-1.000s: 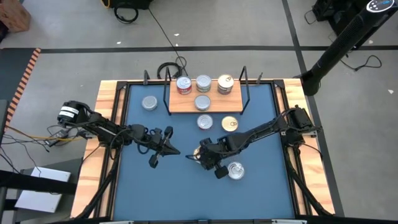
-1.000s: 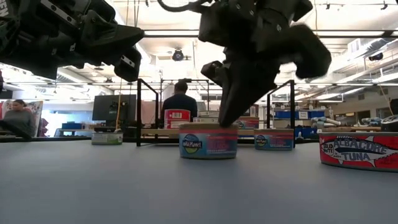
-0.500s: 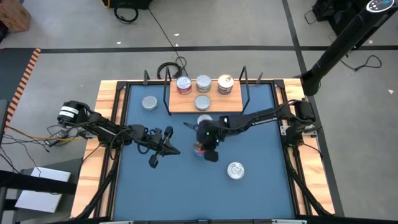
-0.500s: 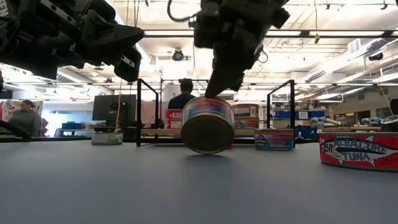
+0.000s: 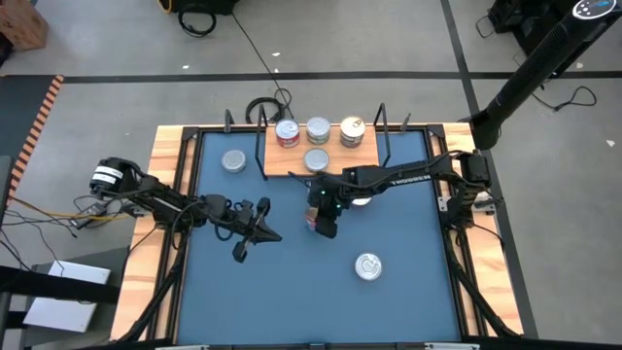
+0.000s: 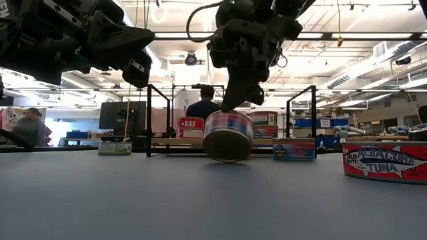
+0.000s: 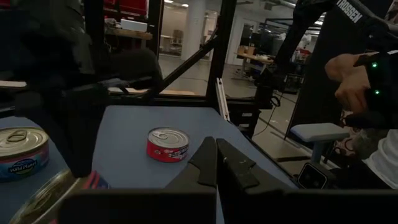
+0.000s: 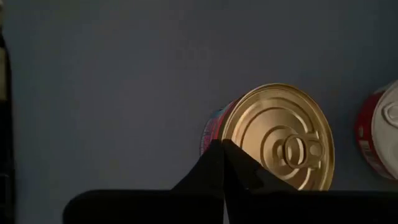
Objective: Stack canned seafood by type on shelf
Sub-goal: Put the blue tuna can aligned with the stacked blue tuna can on the shelf
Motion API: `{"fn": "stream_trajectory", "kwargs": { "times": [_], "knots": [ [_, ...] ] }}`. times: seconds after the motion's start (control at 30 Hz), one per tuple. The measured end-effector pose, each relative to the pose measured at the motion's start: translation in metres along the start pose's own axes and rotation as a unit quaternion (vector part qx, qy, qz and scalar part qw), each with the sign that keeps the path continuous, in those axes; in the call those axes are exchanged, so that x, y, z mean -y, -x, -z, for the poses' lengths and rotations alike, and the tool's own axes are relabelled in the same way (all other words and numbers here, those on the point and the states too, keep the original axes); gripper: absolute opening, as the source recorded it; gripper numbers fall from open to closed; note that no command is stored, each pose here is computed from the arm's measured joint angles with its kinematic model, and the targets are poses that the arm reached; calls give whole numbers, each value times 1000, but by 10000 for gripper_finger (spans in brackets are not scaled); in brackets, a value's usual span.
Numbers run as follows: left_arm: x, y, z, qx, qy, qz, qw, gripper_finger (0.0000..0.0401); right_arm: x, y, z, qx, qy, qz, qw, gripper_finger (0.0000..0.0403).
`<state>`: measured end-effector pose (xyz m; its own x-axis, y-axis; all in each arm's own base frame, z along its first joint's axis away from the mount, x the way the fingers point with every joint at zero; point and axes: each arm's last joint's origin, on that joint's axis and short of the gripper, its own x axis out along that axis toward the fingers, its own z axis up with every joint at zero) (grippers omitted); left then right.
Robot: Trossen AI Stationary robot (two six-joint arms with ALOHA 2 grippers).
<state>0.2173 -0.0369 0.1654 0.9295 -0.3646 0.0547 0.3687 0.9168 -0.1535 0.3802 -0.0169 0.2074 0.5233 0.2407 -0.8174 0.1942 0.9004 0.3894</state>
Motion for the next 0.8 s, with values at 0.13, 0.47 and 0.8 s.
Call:
{"fn": "stream_trajectory", "kwargs": {
  "times": [0.13, 0.47, 0.8],
  "knots": [
    [0, 0, 0, 0, 10, 0, 1000, 2, 5, 3, -3, -5, -34, -37, 999, 1],
    [0, 0, 0, 0, 12, 2, 1000, 2, 26, 11, -13, -1, -90, -101, 991, 1],
    [0, 0, 0, 0, 14, 1, 1000, 2, 37, 16, -15, -10, -133, -127, 983, 1]
  ]
}}
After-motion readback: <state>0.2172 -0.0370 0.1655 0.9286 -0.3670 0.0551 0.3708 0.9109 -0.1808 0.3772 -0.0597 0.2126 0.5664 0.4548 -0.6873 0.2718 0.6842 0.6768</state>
